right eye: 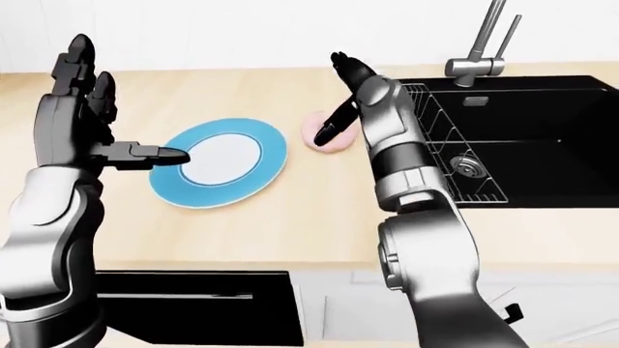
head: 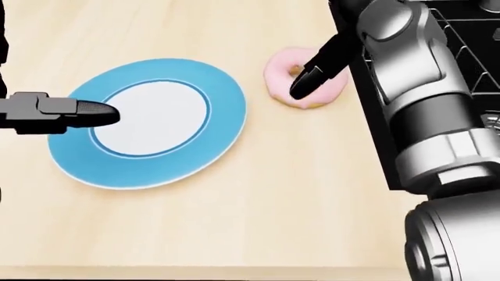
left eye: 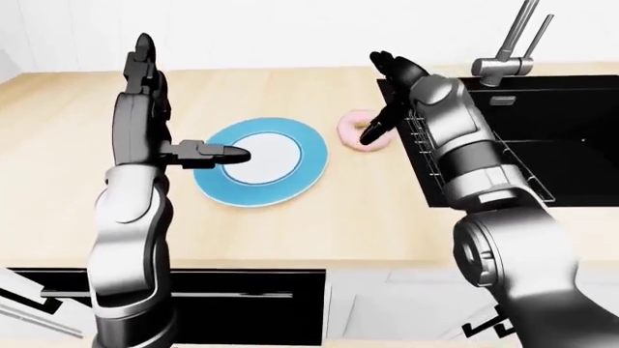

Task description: Place the pastries on the plates.

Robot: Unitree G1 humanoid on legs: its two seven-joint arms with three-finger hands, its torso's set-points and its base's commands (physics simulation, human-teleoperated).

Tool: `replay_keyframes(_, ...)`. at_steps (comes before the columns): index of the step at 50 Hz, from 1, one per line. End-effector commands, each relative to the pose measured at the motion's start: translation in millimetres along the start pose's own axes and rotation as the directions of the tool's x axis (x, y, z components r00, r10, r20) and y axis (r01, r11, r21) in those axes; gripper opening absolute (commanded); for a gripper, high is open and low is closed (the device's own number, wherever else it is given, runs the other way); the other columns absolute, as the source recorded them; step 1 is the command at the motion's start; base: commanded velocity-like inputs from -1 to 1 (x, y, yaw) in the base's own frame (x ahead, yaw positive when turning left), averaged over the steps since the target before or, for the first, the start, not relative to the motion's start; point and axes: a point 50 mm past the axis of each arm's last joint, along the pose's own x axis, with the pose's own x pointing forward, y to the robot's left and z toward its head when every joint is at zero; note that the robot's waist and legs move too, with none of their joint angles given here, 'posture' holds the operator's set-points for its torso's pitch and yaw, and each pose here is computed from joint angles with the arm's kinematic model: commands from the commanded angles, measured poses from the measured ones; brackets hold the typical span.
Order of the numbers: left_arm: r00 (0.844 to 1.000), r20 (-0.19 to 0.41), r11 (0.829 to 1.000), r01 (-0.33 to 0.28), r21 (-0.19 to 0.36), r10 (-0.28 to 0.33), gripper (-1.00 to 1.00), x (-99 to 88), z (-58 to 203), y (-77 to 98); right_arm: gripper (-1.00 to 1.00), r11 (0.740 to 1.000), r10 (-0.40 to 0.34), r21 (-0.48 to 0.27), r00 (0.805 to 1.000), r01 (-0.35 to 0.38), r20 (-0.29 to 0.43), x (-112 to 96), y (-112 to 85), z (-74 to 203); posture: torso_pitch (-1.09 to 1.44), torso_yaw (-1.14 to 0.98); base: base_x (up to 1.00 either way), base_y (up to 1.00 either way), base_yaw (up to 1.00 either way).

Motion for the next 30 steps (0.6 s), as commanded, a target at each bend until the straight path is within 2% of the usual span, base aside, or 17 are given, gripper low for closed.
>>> replay_keyframes(1,0.996,0.090,1.000,-0.023,0.008,0.022,1.00,0.2,17.7,4.5,1.00,0.998,-0.055,-0.022,0.994,0.057,0.090,-5.3,-14.6,22.5,0.00,0.00,0.00,0.00,0.00)
replay_keyframes(14,0.996,0.083,1.000,-0.026,0.010,0.025,1.00,-1.1,14.6,4.5,1.00,0.999,0.010,-0.047,0.999,-0.008,0.046,3.7,6.3,8.9,0.00,0.00,0.00,0.00,0.00)
replay_keyframes(30,0.996,0.086,1.000,-0.028,0.009,0.028,1.00,0.4,17.1,7.0,1.00,0.994,0.016,-0.105,1.000,-0.016,-0.001,7.1,13.1,-0.1,0.00,0.00,0.00,0.00,0.00)
